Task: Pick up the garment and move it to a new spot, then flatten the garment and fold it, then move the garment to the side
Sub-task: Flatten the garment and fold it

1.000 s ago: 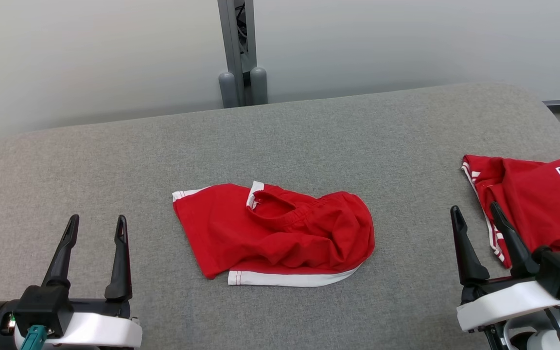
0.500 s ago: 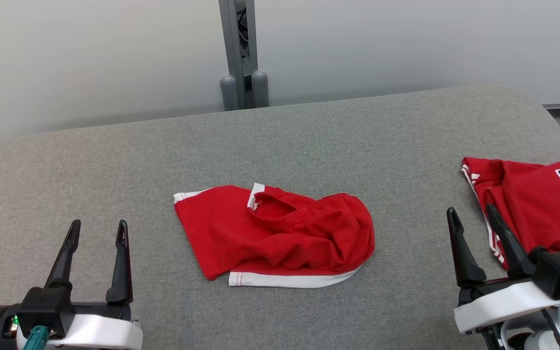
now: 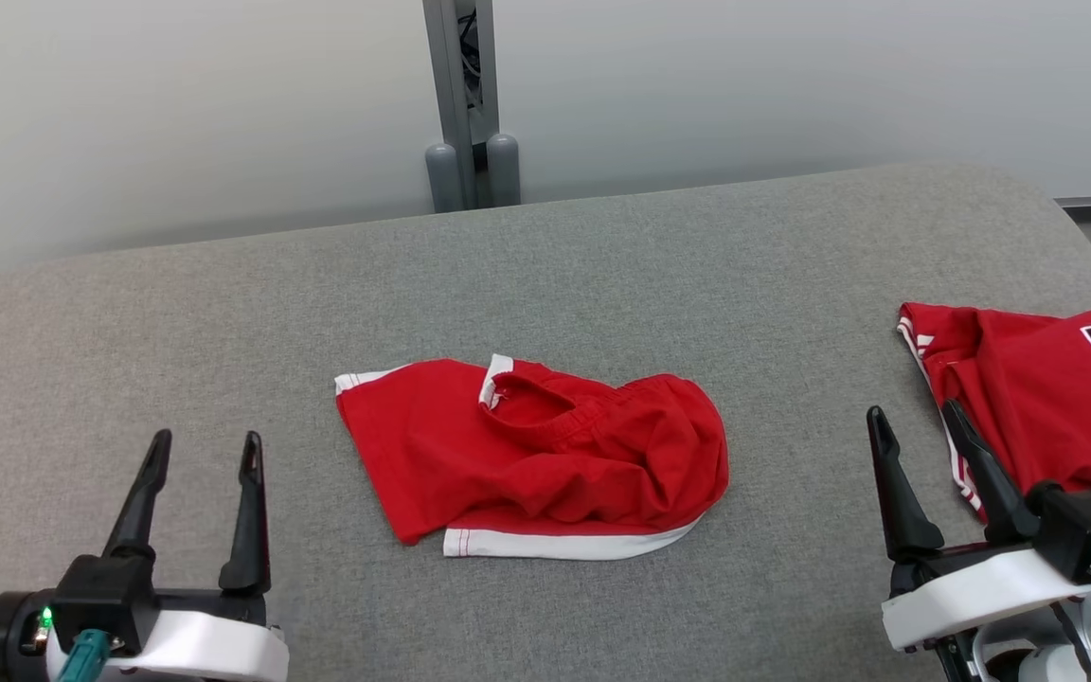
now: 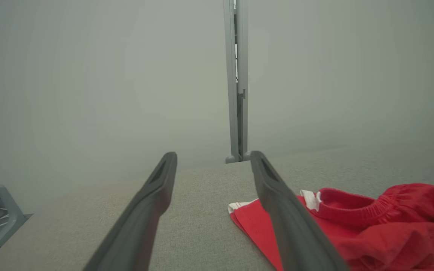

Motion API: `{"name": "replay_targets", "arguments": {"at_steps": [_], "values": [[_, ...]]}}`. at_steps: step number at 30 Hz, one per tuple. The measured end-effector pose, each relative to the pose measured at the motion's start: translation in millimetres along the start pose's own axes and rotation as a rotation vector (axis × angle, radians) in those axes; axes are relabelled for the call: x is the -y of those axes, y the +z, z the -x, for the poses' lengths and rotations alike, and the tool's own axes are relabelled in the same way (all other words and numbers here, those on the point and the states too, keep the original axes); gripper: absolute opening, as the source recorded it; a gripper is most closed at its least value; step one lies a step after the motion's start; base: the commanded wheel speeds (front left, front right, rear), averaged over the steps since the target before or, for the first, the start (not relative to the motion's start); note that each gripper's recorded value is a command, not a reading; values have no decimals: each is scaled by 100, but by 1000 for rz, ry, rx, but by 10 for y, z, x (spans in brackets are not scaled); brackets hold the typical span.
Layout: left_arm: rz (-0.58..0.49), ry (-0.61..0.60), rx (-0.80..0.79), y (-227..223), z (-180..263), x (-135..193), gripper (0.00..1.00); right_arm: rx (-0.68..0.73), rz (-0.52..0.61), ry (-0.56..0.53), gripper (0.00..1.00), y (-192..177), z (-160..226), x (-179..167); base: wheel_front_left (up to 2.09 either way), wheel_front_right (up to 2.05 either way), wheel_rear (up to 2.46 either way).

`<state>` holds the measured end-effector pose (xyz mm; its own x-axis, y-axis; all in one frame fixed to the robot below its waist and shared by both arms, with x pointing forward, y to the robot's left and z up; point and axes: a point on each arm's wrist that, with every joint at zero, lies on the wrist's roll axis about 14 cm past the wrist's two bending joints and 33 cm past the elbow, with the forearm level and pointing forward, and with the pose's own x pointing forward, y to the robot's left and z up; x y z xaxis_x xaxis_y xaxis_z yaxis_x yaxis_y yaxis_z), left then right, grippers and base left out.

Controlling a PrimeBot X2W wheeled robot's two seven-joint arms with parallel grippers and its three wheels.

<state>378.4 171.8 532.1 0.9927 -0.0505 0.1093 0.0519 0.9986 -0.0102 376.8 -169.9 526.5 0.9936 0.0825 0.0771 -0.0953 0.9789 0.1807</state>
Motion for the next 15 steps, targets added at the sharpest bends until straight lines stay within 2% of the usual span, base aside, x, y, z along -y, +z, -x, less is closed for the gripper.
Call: {"name": "replay_targets", "arguments": {"at_steps": [8, 15], "values": [[37, -126, -141, -318, -1, 393, 100, -15, 0, -9, 100, -53, -32, 33, 0, 0, 0], [75, -204, -368, -942, 88, 606, 100, -30, -7, -33, 100, -121, -73, 120, 0, 0, 0]]}}
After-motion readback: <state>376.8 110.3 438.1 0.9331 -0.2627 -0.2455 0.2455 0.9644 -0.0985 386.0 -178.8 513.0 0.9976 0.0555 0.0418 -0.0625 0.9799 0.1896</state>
